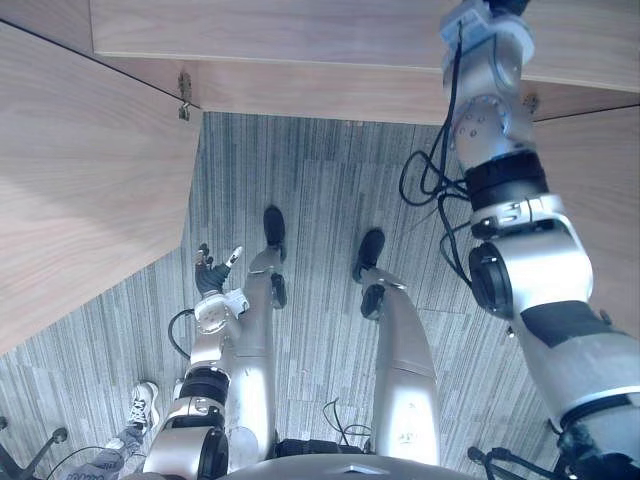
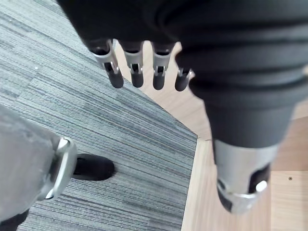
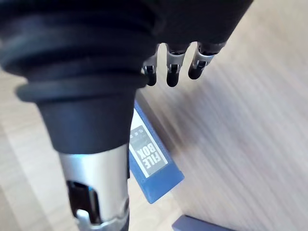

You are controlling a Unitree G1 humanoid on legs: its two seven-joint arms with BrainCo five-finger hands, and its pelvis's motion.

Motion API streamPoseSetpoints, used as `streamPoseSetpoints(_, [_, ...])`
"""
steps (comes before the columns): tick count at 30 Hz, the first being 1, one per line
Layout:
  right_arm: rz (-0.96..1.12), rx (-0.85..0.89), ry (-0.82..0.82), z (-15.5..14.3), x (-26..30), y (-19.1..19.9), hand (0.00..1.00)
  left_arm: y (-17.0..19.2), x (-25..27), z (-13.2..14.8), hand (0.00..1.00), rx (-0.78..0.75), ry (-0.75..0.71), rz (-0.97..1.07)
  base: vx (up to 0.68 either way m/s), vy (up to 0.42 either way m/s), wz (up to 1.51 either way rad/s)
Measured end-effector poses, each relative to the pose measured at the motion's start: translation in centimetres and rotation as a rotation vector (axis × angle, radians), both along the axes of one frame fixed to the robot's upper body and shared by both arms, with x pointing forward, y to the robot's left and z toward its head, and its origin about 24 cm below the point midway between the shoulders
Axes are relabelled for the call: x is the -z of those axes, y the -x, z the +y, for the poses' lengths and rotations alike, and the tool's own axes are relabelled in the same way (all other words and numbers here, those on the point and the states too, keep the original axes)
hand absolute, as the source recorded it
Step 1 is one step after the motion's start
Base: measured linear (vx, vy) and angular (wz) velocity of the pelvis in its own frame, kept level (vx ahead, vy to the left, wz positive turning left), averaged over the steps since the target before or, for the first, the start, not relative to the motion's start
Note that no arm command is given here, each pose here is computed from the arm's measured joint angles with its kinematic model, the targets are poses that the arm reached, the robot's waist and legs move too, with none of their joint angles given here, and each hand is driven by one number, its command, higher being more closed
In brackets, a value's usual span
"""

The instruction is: Walk over to the cabinet, pick up the folder, carry it to the office cabinet, place the folder inside the office cabinet, then close the office cabinet door

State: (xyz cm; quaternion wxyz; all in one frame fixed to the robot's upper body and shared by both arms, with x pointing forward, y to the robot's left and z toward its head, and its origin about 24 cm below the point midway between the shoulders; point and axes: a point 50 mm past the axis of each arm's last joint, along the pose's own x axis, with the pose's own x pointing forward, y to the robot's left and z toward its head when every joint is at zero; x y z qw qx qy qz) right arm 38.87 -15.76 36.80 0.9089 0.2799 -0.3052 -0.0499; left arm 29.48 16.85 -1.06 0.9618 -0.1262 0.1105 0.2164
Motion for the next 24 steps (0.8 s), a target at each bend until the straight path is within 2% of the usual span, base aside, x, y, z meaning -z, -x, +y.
streamPoseSetpoints(6, [-0.029, 0.047, 0.047, -1.1, -1.7, 0.4, 0.0, 0.7, 0.6, 0.7, 0.0, -0.005, -0.017, 0.013, 0.0, -0.031, 0.1])
streamPoseSetpoints(13, [-0.032, 0.04, 0.005, -1.9, -2.0, 0.6, 0.0, 0.7, 0.6, 0.7, 0.0, -0.016, 0.007, 0.005, -0.01, -0.034, 0.07])
streamPoseSetpoints(16, [-0.029, 0.017, -0.1, -2.9, -1.3, 0.4, 0.0, 0.7, 0.6, 0.7, 0.0, -0.019, 0.017, 0.005, -0.01, -0.022, 0.02])
streamPoseSetpoints(21, [0.029, -0.018, -0.317, -4.1, 2.9, -0.5, 0.0, 0.7, 0.6, 0.7, 0.0, -0.02, 0.021, 0.005, 0.0, -0.006, 0.0])
streamPoseSetpoints(24, [0.037, -0.04, -0.39, -4.3, 4.5, -0.5, 0.0, 0.8, 0.7, 0.7, 0.0, -0.02, 0.023, 0.007, -0.01, -0.009, -0.01])
